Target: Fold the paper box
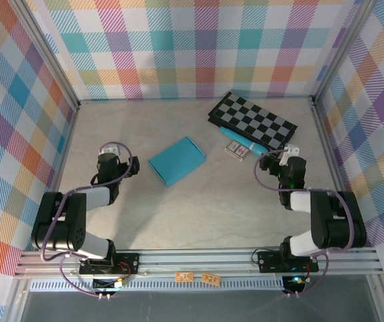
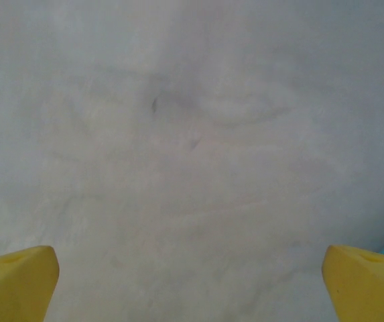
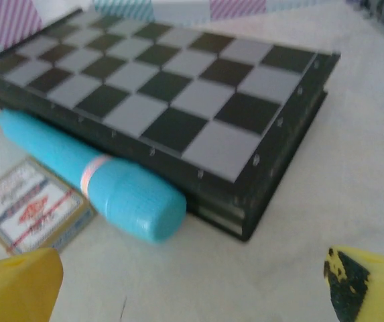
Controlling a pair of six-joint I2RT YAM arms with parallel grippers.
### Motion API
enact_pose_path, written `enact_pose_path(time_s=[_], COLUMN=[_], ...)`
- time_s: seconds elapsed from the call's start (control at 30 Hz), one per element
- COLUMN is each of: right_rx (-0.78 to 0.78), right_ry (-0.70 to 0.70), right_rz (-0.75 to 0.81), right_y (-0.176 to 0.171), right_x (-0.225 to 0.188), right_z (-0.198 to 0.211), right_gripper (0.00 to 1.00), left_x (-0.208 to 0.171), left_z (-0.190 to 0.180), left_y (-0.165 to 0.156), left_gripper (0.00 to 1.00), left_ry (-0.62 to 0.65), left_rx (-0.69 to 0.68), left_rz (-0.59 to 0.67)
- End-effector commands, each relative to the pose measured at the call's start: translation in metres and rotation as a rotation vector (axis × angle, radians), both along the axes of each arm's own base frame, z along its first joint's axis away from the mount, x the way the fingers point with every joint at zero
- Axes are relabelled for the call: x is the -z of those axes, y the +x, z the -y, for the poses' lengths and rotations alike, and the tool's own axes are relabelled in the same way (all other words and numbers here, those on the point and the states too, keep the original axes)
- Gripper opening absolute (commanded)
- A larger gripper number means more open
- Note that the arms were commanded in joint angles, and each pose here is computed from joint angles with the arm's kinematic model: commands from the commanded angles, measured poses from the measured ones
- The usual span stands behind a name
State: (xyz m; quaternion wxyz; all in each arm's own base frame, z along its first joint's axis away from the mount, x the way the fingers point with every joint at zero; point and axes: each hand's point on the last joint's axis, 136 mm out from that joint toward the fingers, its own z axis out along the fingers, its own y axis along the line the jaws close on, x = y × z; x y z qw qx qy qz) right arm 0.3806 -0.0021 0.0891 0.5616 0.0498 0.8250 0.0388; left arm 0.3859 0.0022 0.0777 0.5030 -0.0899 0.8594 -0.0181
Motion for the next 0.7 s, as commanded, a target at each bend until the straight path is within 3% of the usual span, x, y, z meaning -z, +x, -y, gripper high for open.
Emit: enact_pose_path(time_s=[0.0, 0.07, 0.67], right_rx=[-0.065, -0.076, -0.130], right_ry=[0.005, 0.001, -0.039], right_rz=[0.052, 0.048, -0.013], right_y=[0.005, 0.010, 0.018], right_x=[-0.005, -0.006, -0.001], right_z=[-0.008, -0.010, -0.024], right_gripper=[0.99, 0.99, 0.99], left_x=[-0.013, -0.007, -0.005], left_z=[0.002, -0.002, 0.000], left_y=[0.009, 0.005, 0.011], left_gripper=[1.00, 1.00, 1.00], left_ry=[0.012, -0.002, 0.027], left_rx=[0.052, 0.039, 0.033], left_rz=[0.211, 0.156, 0.145])
